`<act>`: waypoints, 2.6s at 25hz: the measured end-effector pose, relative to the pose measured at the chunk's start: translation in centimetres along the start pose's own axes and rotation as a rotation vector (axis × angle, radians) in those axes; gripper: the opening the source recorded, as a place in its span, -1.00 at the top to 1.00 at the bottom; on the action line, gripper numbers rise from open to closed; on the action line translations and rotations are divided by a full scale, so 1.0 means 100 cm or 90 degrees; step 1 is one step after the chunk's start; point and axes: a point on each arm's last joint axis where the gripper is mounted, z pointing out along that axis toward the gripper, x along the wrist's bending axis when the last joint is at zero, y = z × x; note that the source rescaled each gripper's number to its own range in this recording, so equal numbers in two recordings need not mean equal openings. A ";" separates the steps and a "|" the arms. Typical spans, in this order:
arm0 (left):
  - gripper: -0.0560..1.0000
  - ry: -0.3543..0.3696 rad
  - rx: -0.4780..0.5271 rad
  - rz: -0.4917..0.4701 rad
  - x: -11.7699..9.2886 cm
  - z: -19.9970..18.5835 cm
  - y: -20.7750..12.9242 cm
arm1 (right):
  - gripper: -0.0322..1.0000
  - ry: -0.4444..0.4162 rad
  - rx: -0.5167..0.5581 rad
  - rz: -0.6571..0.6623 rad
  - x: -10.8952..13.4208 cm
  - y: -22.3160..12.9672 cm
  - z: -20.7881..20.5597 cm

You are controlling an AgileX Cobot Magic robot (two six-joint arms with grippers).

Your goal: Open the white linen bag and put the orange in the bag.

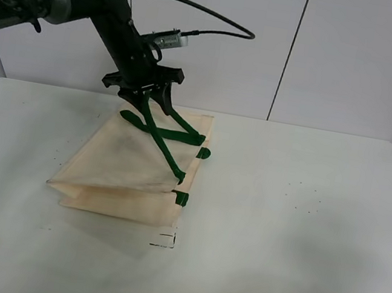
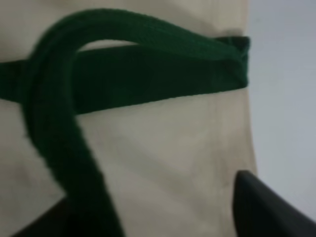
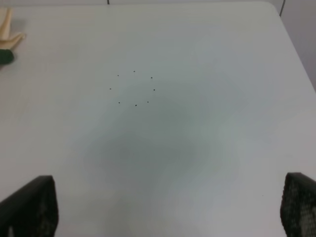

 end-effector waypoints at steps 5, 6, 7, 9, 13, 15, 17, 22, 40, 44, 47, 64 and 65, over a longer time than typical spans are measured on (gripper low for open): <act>-0.67 0.087 0.004 0.011 0.014 0.005 0.001 | -1.00 0.000 0.000 0.000 0.000 0.000 0.000; -0.67 0.117 0.002 0.006 0.018 0.004 0.001 | -1.00 0.000 0.000 0.000 0.000 0.000 0.000; -0.67 0.147 0.002 -0.003 0.022 0.003 0.001 | -1.00 0.000 0.000 0.000 0.000 0.000 0.000; -0.67 0.188 0.003 -0.026 0.032 0.000 0.000 | -1.00 0.000 0.000 0.000 0.000 0.000 0.000; -0.67 0.207 0.007 -0.067 0.056 -0.007 0.000 | -1.00 0.000 0.000 0.000 0.000 0.000 0.000; -0.67 0.212 0.004 -0.089 0.072 -0.013 0.001 | -1.00 0.000 0.000 0.000 0.000 0.000 0.000; -0.67 0.218 0.004 -0.111 0.092 -0.019 0.000 | -1.00 0.000 0.000 0.000 0.000 0.000 0.000; -0.67 0.232 0.012 -0.171 0.146 -0.038 -0.008 | -1.00 0.000 0.000 0.000 0.000 0.000 0.000; -0.67 0.225 0.086 -0.199 0.143 -0.070 -0.072 | -1.00 0.000 0.000 0.000 0.000 0.000 0.000; -0.67 0.223 0.113 -0.201 0.125 -0.092 -0.119 | -1.00 0.000 0.000 0.000 0.000 0.000 0.000; -0.67 0.223 0.122 -0.203 0.109 -0.110 -0.162 | -1.00 0.000 0.000 0.000 0.000 0.000 0.000; -0.67 0.245 -0.174 -0.146 0.047 -0.146 -0.400 | -1.00 0.000 0.000 0.000 0.000 0.000 0.000; -0.67 0.246 -0.203 -0.139 0.045 -0.146 -0.408 | -1.00 0.000 0.000 0.000 0.000 0.000 0.000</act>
